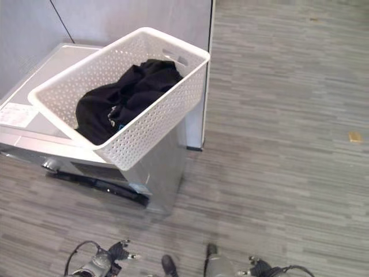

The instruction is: Grab the laundry basket,head to the washer,open it,put in the laundry and shut it.

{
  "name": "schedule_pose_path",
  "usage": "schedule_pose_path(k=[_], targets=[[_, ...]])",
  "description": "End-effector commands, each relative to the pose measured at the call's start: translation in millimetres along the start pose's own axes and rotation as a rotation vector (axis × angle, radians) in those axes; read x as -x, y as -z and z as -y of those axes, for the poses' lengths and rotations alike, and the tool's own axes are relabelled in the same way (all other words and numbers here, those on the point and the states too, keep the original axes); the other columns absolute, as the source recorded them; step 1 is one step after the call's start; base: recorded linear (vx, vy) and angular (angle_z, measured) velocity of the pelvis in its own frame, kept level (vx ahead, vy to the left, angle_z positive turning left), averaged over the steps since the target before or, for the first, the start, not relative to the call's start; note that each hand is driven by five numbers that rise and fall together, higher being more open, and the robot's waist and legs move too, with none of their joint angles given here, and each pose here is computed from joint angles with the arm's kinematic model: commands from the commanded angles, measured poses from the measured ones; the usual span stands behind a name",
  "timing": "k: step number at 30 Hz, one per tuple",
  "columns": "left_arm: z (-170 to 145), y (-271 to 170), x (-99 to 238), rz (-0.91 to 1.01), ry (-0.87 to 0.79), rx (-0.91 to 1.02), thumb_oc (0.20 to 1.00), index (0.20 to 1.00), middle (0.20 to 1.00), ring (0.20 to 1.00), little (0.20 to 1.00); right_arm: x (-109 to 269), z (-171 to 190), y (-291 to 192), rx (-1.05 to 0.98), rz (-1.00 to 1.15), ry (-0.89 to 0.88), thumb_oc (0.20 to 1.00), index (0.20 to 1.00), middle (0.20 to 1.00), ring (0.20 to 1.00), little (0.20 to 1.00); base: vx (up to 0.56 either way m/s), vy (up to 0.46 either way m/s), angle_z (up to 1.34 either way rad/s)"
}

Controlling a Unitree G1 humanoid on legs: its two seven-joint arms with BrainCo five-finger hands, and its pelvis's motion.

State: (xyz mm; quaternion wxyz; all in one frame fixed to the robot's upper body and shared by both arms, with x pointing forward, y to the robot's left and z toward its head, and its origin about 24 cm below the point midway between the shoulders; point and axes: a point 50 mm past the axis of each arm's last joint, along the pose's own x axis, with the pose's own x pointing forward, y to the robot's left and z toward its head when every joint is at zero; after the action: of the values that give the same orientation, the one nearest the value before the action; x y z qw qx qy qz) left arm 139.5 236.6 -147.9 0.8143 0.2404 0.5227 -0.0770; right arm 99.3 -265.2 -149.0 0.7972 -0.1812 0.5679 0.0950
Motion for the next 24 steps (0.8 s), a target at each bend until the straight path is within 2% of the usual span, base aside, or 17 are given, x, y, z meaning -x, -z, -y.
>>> schedule_pose_path(k=[1, 8, 15, 19, 24], targets=[[-17.9, -3.5, 0.6, 0.016, -0.027, -0.030, 1.000, 1.000, 1.000, 1.000, 1.000, 4.2, 3.1, 21.1, 0.028, -0.082, -0.001, 1.000, 1.000, 1.000, 1.000, 1.000, 0.08, 0.017, -0.13], [-5.7, -14.4, -1.1, 0.062, 0.007, -0.044, 1.000, 1.000, 1.000, 1.000, 1.000, 9.0, 5.3, 38.1, 0.043, -0.130, 0.019, 1.000, 1.000, 1.000, 1.000, 1.000, 0.04, -0.041, 0.07], [-23.6, -2.6, 1.2, 0.021, -0.060, 0.024, 1.000, 1.000, 1.000, 1.000, 1.000, 14.8, 15.8, 46.7, -0.013, -0.123, 0.047, 1.000, 1.000, 1.000, 1.000, 1.000, 0.09, 0.052, 0.02], [-20.8, 12.7, 3.0, -0.037, -0.063, 0.062, 1.000, 1.000, 1.000, 1.000, 1.000, 18.8, 32.5, 46.7, 0.002, -0.140, 0.090, 1.000, 1.000, 1.000, 1.000, 1.000, 0.36, 0.593, -0.35], [-25.3, -11.0, -0.1, 0.029, -0.057, -0.012, 1.000, 1.000, 1.000, 1.000, 1.000, 23.0, 51.9, 42.0, -0.038, -0.132, 0.161, 1.000, 1.000, 1.000, 1.000, 1.000, 0.19, 0.499, -0.21]])
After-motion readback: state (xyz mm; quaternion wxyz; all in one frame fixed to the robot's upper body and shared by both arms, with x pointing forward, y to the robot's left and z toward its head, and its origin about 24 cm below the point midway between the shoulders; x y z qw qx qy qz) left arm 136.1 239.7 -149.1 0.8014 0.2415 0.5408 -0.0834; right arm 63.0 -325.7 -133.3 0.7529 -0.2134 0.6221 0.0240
